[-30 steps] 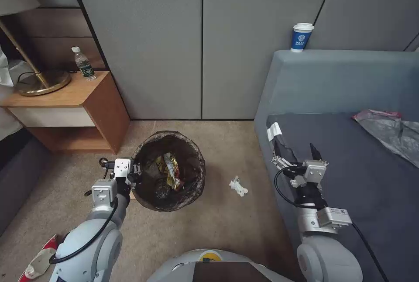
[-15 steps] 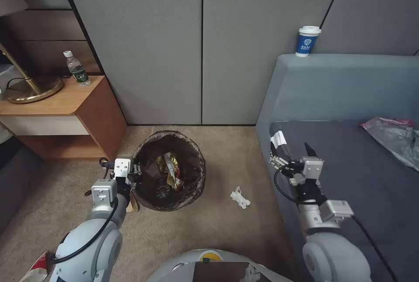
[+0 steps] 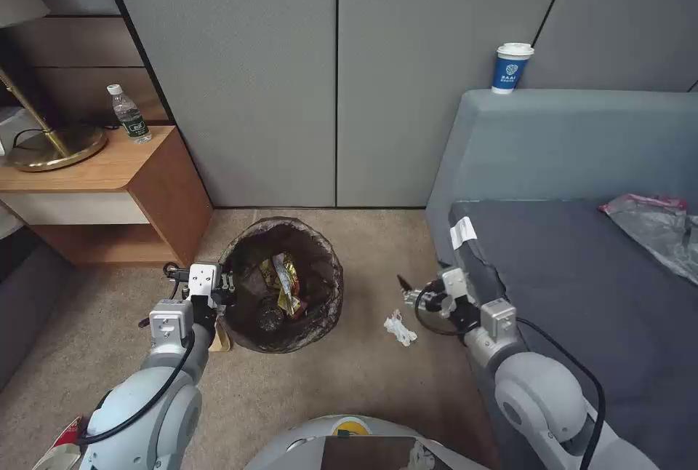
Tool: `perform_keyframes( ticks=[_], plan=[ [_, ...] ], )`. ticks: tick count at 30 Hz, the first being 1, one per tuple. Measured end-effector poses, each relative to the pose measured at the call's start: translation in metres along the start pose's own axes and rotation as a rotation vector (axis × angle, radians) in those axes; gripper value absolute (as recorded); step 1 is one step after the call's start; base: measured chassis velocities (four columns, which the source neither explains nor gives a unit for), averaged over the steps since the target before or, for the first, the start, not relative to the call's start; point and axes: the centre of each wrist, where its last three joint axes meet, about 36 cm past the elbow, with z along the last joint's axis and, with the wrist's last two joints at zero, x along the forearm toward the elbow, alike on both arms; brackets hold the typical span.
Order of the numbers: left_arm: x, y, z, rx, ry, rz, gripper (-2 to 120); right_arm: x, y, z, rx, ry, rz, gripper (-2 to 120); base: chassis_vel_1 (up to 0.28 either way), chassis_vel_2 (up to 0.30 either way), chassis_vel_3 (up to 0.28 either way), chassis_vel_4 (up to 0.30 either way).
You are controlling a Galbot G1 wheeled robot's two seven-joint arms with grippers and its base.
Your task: Pick up the trash bin, then pick up the garbage from the floor and place it into the trash bin.
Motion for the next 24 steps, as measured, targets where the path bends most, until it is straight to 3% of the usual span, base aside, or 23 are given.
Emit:
perform_keyframes(
  ticks=[9, 16, 24],
  plan=[
    [-0.001, -0.001, -0.002, 0.007, -0.007, 0.012, 2, -0.037, -0.008, 0.018, -0.053, 0.191, -0.127, 100, 0.0, 0.0, 0.0, 0.0],
    [-0.001, 0.0, -0.003, 0.007, -0.01, 0.016, 2, -0.063, -0.023, 0.043, -0.094, 0.299, -0.143, 100, 0.0, 0.0, 0.0, 0.0],
    [-0.001, 0.0, -0.003, 0.01, -0.01, 0.018, 2, -0.092, -0.016, 0.075, -0.147, 0.411, -0.146, 100, 0.0, 0.0, 0.0, 0.0]
  ],
)
